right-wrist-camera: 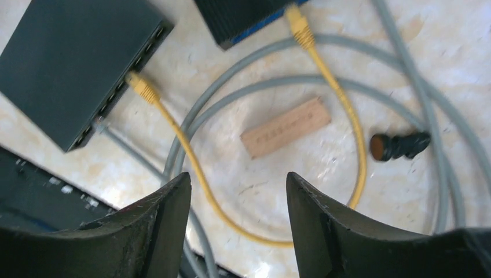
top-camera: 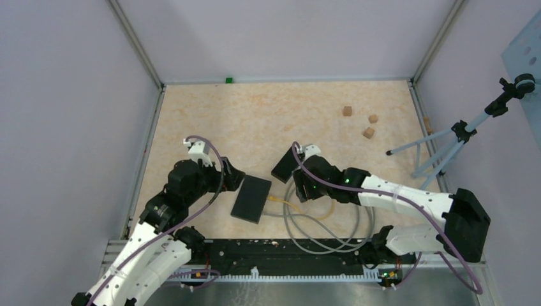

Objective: Insert the plug into the switch port
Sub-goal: Insert the connector into the switch port.

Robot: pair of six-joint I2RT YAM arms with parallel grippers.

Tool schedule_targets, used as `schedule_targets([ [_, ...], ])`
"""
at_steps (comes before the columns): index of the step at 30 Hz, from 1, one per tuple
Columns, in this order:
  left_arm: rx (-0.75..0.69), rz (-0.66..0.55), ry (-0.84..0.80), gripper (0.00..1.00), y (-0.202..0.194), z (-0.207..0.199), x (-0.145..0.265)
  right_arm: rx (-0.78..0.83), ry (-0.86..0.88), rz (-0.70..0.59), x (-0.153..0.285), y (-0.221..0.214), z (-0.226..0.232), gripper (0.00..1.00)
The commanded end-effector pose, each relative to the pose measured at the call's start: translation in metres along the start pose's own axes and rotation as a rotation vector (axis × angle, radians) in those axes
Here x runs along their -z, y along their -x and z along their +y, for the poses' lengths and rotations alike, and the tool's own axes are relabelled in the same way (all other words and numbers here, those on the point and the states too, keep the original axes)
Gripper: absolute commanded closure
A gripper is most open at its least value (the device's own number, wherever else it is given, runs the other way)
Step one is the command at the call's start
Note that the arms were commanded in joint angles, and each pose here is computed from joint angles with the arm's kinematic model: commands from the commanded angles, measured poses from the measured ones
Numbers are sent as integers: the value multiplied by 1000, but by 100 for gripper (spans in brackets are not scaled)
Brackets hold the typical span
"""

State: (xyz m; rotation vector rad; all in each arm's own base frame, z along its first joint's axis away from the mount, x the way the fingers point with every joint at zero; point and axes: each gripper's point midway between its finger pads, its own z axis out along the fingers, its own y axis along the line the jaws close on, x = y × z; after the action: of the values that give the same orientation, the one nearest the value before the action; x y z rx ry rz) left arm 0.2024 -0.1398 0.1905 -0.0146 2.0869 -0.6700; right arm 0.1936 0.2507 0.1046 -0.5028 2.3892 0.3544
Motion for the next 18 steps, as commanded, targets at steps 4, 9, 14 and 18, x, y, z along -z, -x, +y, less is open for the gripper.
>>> schedule_targets([
  [4,-73,-20,11,1,18,-4,21,-91,241,119,33,-26,53,35],
  [9,-65,-21,11,1,17,-4,23,17,174,92,29,-42,79,34],
  [14,-61,-28,6,1,18,-5,26,109,-76,126,-2,-76,42,33],
  [18,-61,-32,4,1,18,-5,24,199,-102,143,-22,-87,37,33],
])
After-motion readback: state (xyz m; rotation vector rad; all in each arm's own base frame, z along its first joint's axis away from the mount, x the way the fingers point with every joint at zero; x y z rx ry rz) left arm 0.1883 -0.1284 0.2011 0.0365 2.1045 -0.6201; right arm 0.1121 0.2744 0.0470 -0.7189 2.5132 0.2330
